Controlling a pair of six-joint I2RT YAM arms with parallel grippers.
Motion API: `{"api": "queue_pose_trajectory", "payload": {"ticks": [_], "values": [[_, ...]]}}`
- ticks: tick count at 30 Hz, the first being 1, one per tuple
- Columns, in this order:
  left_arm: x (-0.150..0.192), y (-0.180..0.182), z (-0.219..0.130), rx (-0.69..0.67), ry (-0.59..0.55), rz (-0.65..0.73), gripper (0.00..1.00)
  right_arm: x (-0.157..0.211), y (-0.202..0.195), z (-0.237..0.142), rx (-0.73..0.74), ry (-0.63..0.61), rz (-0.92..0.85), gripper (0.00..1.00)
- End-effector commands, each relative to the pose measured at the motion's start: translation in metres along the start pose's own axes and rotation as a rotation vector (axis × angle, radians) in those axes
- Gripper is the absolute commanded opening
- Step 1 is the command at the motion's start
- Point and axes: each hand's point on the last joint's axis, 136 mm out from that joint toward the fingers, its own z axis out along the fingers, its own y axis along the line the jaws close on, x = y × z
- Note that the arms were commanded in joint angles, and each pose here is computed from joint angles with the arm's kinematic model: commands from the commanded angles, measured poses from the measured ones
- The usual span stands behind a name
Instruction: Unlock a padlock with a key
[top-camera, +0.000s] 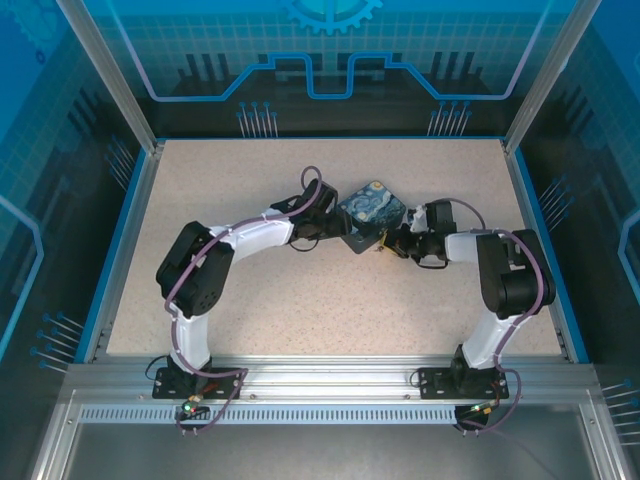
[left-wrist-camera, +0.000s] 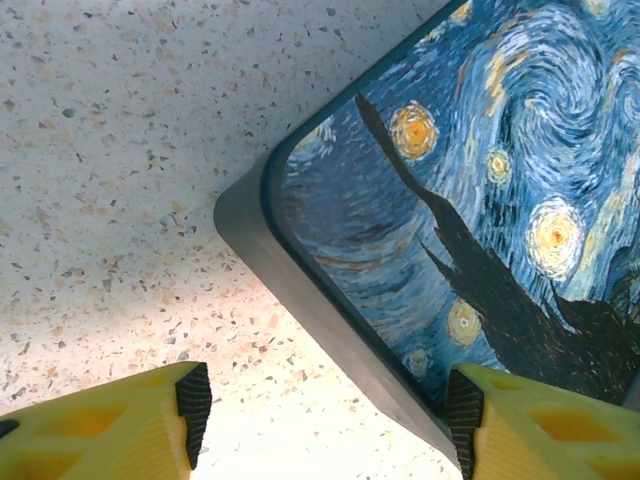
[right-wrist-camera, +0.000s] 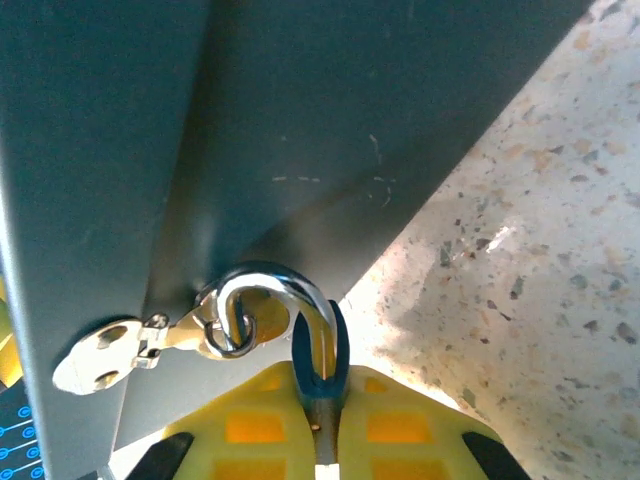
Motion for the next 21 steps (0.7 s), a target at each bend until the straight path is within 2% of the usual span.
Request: {"api": "queue_pose_trajectory", "payload": {"ticks": [1,10,21], "values": [[0.043,0.047,0.019,-0.177,0.162,0.033,0.67,0.022,-0.030,0.000,0.064,0.046,0.091,0.00],[0.056,0.036,0.032,-0.207,0.203,0.133,0.70,0.008,-0.030,-0.002,0.041,0.001,0.126,0.00],[0.067,0.047,0.038,-0.260,0.239,0.160,0.68,-0.038,-0.016,-0.016,-0.141,-0.179,0.210,0.00]]}}
